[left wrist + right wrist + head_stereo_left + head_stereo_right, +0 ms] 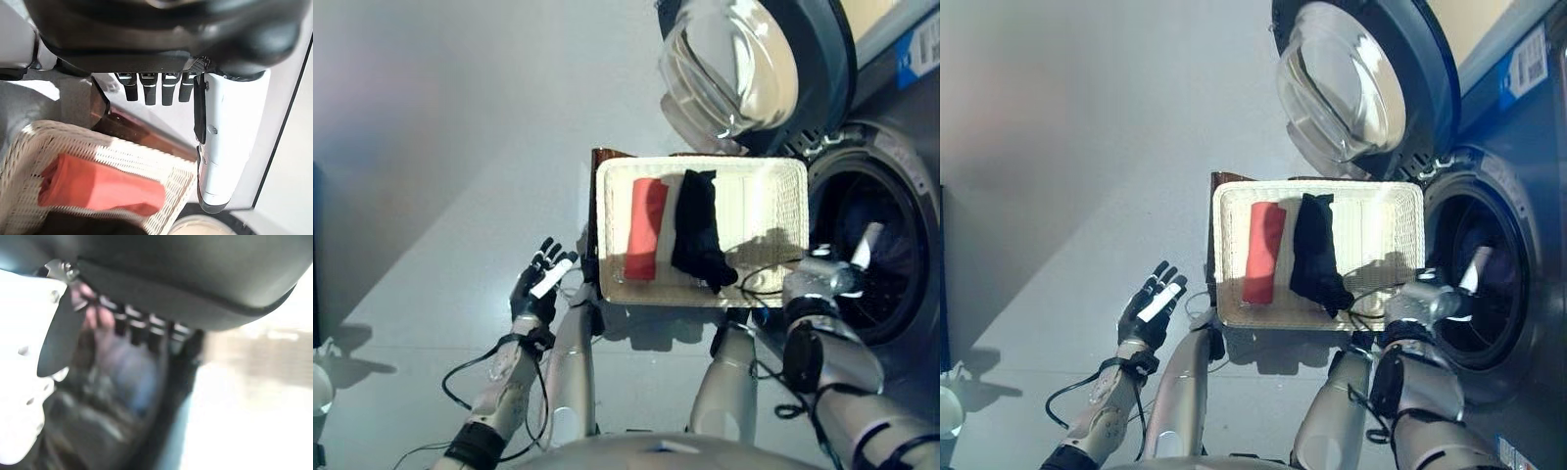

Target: Pick up the clothes and place them into the washing machine

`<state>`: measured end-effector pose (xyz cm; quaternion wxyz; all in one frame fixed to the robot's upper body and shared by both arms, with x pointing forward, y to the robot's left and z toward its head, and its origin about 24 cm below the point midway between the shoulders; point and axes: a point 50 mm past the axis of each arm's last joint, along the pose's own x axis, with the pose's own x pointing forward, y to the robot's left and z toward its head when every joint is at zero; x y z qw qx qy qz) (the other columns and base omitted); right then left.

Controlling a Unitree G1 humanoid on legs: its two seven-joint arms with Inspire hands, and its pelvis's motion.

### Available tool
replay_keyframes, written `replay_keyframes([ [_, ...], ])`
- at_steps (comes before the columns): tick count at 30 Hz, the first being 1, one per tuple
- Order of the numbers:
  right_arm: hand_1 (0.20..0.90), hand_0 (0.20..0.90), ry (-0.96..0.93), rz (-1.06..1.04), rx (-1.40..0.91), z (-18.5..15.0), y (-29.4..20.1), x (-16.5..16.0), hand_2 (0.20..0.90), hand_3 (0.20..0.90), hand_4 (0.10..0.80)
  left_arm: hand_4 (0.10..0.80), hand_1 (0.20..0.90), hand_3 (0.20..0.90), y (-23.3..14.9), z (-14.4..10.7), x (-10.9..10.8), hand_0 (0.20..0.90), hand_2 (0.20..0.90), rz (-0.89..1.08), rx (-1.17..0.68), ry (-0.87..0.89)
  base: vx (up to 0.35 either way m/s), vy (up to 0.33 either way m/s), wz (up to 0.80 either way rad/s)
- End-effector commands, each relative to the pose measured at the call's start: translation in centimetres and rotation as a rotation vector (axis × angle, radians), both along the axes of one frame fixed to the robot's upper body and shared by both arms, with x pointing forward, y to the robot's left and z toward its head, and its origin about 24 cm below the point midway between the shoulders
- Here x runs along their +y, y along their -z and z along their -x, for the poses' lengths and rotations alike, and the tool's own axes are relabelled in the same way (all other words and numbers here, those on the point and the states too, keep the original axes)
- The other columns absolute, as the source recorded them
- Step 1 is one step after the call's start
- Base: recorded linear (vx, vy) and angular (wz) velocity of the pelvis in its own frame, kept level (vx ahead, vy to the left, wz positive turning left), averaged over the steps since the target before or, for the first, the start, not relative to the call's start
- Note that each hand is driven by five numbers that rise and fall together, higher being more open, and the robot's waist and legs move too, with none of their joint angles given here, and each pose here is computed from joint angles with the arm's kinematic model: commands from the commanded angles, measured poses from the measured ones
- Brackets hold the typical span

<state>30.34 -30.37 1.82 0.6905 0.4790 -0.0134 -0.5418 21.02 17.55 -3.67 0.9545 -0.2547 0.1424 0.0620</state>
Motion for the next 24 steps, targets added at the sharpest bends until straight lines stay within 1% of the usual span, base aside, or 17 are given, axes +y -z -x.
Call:
replay_keyframes([
  [1, 0.9, 0.9, -0.117, 0.3, 0.103, -0.1, -1.9, -1.2, 0.9, 0.9, 0.8, 0.8, 0.9, 0.9, -1.8, -0.2, 2.6, 0.9, 0.9, -0.06, -0.122, -0.084, 0.004, -0.032, 0.14],
  [2, 0.9, 0.9, -0.186, 0.372, 0.165, -0.4, -1.8, -0.5, 0.9, 0.9, 0.8, 0.8, 0.9, 0.9, -1.9, -0.2, 2.8, 0.9, 0.9, -0.072, -0.128, -0.084, 0.004, -0.033, 0.1],
  [3, 0.9, 0.9, -0.299, 0.46, 0.259, -0.9, -1.3, 0.4, 0.9, 0.9, 0.8, 0.8, 0.9, 0.9, -1.9, -0.2, 2.9, 0.9, 0.9, -0.091, -0.134, -0.079, 0.012, -0.033, 0.09],
  [4, 0.9, 0.9, -0.317, 0.487, 0.264, -1.1, -1.4, 0.8, 0.9, 0.9, 0.8, 0.8, 0.9, 0.9, -2.1, -0.2, 3.1, 0.9, 0.9, -0.102, -0.14, -0.082, 0.019, -0.025, 0.06],
  [5, 0.9, 0.9, -0.466, 0.576, 0.365, -1.5, -0.4, 2.1, 0.9, 0.9, 0.8, 0.8, 0.9, 0.9, -2.2, -0.3, 3.2, 0.9, 0.9, -0.124, -0.151, -0.073, 0.016, -0.011, 0.06],
  [6, 0.9, 0.9, -0.467, 0.577, 0.365, -1.5, -0.4, 2.1, 0.9, 0.9, 0.8, 0.8, 0.9, 0.9, -2.2, -0.2, 3.2, 0.9, 0.9, -0.124, -0.151, -0.074, 0.0, 0.0, 0.0],
  [7, 0.9, 0.9, -0.527, 0.59, 0.395, -1.6, 0.2, 2.7, 0.9, 0.9, 0.8, 0.8, 0.9, 0.9, -2.3, -0.3, 3.2, 0.9, 0.9, -0.127, -0.153, -0.069, 0.0, 0.0, 0.0],
  [12, 0.9, 0.9, -0.567, 0.541, 0.587, -1.0, 1.9, 2.0, 0.9, 0.9, 0.8, 0.8, 0.9, 0.9, -3.0, -0.4, 3.2, 0.9, 0.9, -0.139, -0.191, -0.038, 0.024, -0.018, 0.11],
  [13, 0.9, 0.9, -0.576, 0.56, 0.667, -0.7, 2.2, 1.6, 0.9, 0.9, 0.8, 0.8, 0.9, 0.9, -3.1, -0.3, 3.2, 0.9, 0.9, -0.147, -0.195, -0.025, -0.007, 0.0, 0.18],
  [14, 0.9, 0.9, -0.606, 0.623, 0.822, -0.2, 2.4, 0.8, 0.9, 0.9, 0.8, 0.8, 0.9, 0.9, -3.4, -0.2, 3.2, 0.9, 0.9, -0.164, -0.205, 0.0, -0.004, -0.001, 0.17],
  [19, 0.9, 0.9, -0.656, 0.69, 0.899, -0.2, 2.4, 0.6, 0.9, 0.9, 0.8, 0.8, 0.9, 0.9, -4.0, -0.3, 3.5, 0.9, 0.9, -0.179, -0.227, 0.001, 0.001, -0.008, 0.18],
  [24, 0.9, 0.9, -0.732, 0.769, 0.932, -0.8, 2.4, 1.8, 0.9, 0.9, 0.8, 0.8, 0.9, 0.9, -4.1, -0.3, 3.9, 0.9, 0.9, -0.186, -0.23, -0.02, 0.01, -0.012, 0.09],
])
